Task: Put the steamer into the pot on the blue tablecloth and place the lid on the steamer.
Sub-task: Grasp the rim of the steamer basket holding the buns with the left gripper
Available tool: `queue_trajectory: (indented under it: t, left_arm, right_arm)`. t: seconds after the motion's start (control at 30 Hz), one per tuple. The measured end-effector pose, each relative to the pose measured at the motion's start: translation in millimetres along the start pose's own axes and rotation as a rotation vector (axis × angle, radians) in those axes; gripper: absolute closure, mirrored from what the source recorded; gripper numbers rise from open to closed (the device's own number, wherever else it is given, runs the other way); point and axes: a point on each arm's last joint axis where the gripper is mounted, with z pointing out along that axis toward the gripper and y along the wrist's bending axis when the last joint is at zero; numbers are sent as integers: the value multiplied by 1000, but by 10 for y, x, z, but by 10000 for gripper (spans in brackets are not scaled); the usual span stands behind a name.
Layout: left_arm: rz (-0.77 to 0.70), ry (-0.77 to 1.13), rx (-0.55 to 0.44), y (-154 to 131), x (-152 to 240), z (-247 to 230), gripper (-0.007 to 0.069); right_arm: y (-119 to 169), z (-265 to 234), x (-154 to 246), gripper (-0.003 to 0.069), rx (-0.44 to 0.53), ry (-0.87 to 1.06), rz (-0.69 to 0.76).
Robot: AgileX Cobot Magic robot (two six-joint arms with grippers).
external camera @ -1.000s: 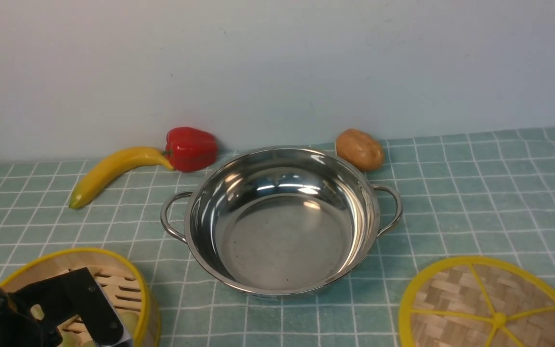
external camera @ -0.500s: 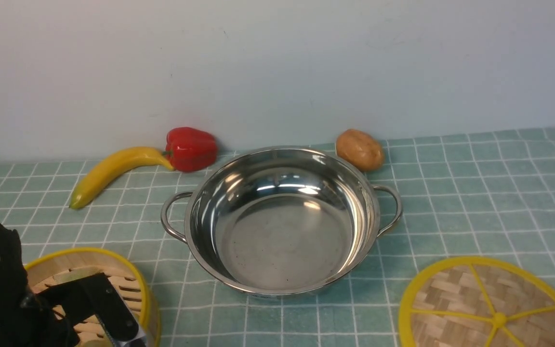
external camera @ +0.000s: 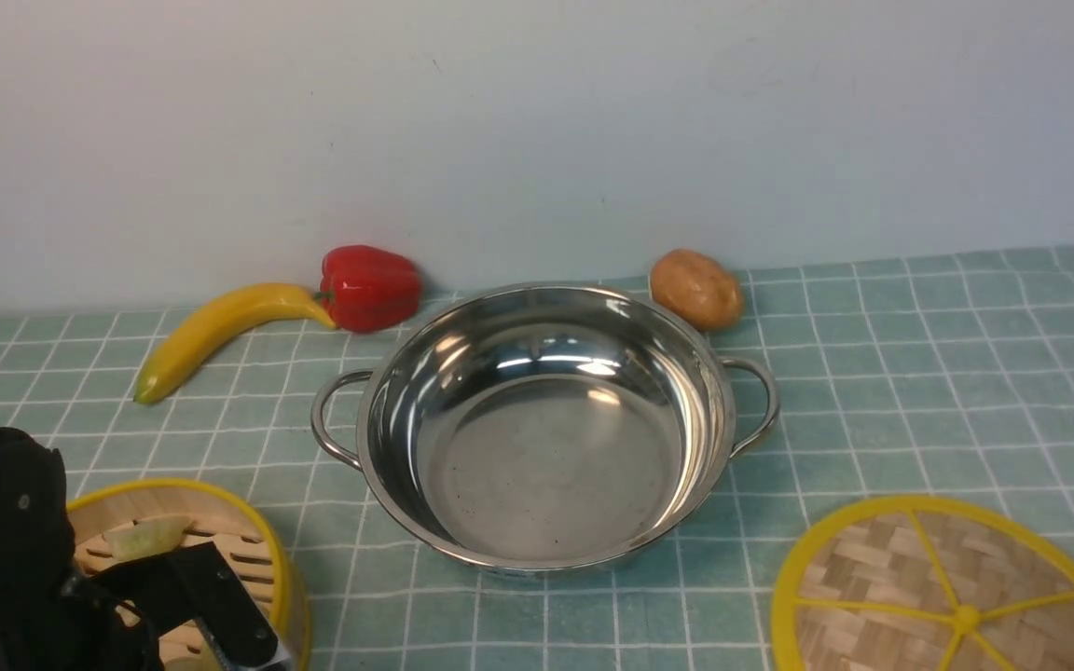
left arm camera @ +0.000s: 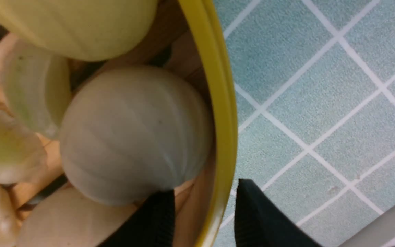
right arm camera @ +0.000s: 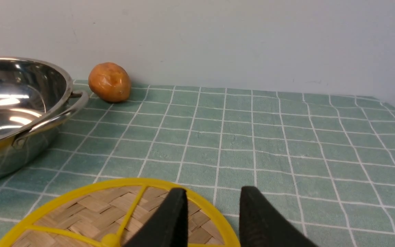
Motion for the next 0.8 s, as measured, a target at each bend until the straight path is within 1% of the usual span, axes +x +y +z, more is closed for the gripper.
queue_trajectory:
  t: [0.3,0.47,0.6,0.73,0.8]
  left_arm:
    - [0,-1,-1,5,-6,10,384]
    - [-5,-5,4,1,-10,10,433]
    - [-9,10,19,3,-13,36,515]
    - [-8,31,51,6,-27,65,572]
    - [-15,34,56,9,-32,70,576]
  right_arm:
    - [0,0,0,419,0,0,0]
    - [0,0,0,419,0,0,0]
    - [0,0,0,419,0,0,0]
    - [0,0,0,419,0,0,0]
    - [0,0,0,419,0,0,0]
